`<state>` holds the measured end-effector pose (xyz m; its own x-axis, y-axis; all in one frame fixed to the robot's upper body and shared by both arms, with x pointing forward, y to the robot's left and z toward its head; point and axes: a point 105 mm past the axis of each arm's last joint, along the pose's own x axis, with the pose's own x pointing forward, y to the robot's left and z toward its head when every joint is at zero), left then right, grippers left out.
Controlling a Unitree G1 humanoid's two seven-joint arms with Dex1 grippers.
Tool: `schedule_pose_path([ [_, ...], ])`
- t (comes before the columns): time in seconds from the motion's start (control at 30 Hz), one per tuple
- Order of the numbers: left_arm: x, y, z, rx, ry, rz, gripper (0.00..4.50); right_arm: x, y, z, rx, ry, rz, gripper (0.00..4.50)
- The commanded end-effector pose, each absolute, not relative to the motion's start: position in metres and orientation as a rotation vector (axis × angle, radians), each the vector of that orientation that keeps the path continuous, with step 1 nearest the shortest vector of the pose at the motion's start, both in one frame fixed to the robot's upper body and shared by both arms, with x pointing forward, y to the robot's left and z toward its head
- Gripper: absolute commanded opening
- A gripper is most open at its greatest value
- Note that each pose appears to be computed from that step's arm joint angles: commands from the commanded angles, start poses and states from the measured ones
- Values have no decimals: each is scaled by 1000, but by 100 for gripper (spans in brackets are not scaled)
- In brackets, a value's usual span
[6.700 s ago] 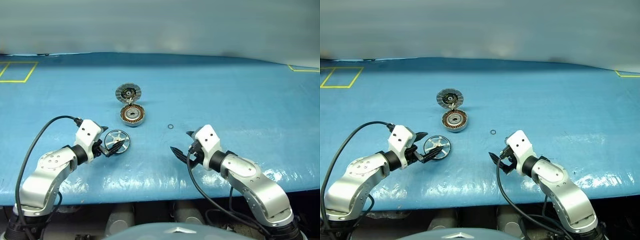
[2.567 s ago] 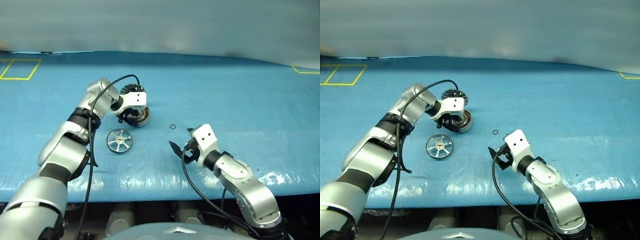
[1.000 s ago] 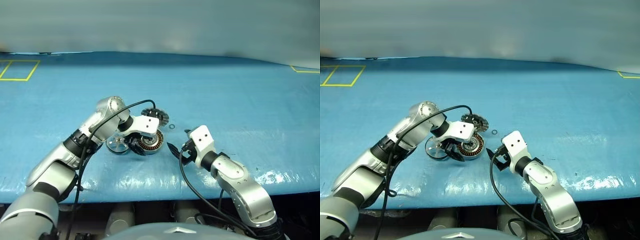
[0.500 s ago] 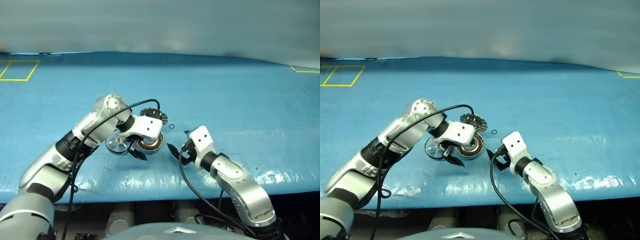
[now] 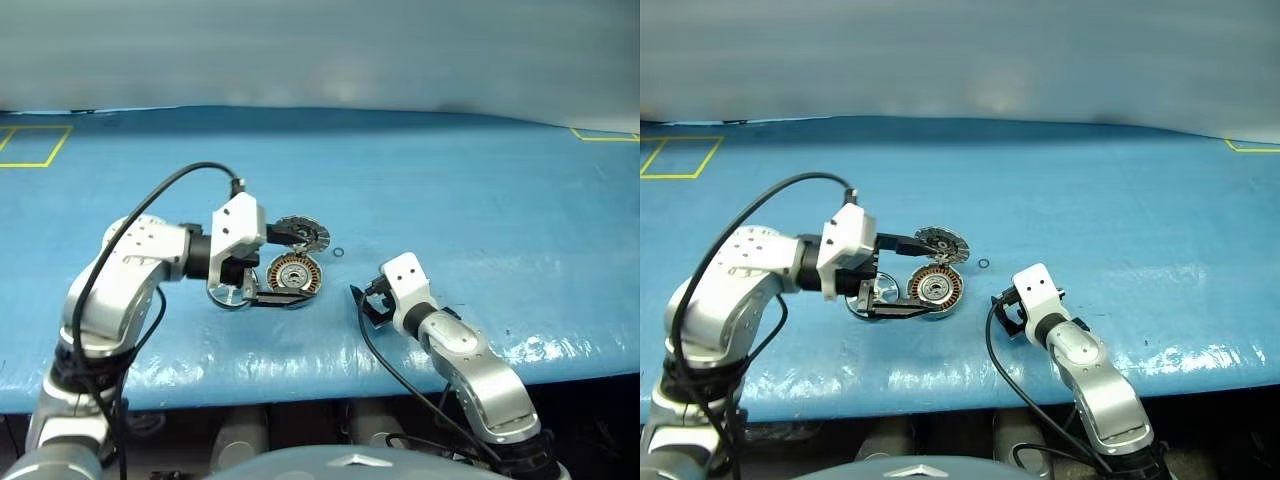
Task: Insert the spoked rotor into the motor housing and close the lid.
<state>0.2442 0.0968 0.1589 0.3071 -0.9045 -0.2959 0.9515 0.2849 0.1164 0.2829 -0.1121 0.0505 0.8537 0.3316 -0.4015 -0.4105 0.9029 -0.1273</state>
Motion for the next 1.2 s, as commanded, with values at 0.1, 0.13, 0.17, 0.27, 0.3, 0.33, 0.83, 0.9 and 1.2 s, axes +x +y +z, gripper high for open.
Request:
schedule_pose_path([
  [0.1, 233, 105, 138, 213, 164, -1081, 442, 307, -106, 58, -229, 335, 331, 450],
  [0.13, 231, 104, 136, 189, 143, -1065, 442, 310, -104, 59, -220, 330, 332, 450],
  [0.17, 229, 105, 132, 163, 137, -1035, 442, 312, -99, 60, -211, 324, 341, 450],
  [0.27, 229, 109, 111, 169, 137, -927, 442, 319, -88, 61, -201, 315, 363, 450],
  [0.3, 229, 110, 103, 206, 133, -898, 442, 320, -84, 60, -197, 316, 371, 450],
  [0.33, 227, 111, 97, 229, 129, -886, 442, 321, -82, 59, -193, 317, 377, 450],
  [0.83, 236, 115, 75, 14, 2, -709, 442, 340, -66, 40, -161, 352, 371, 450],
  [0.9, 237, 115, 75, 5, -7, -702, 442, 341, -64, 37, -155, 361, 376, 450],
  [1.2, 234, 115, 68, -22, 22, -736, 450, 332, -71, 9, -86, 463, 352, 231],
])
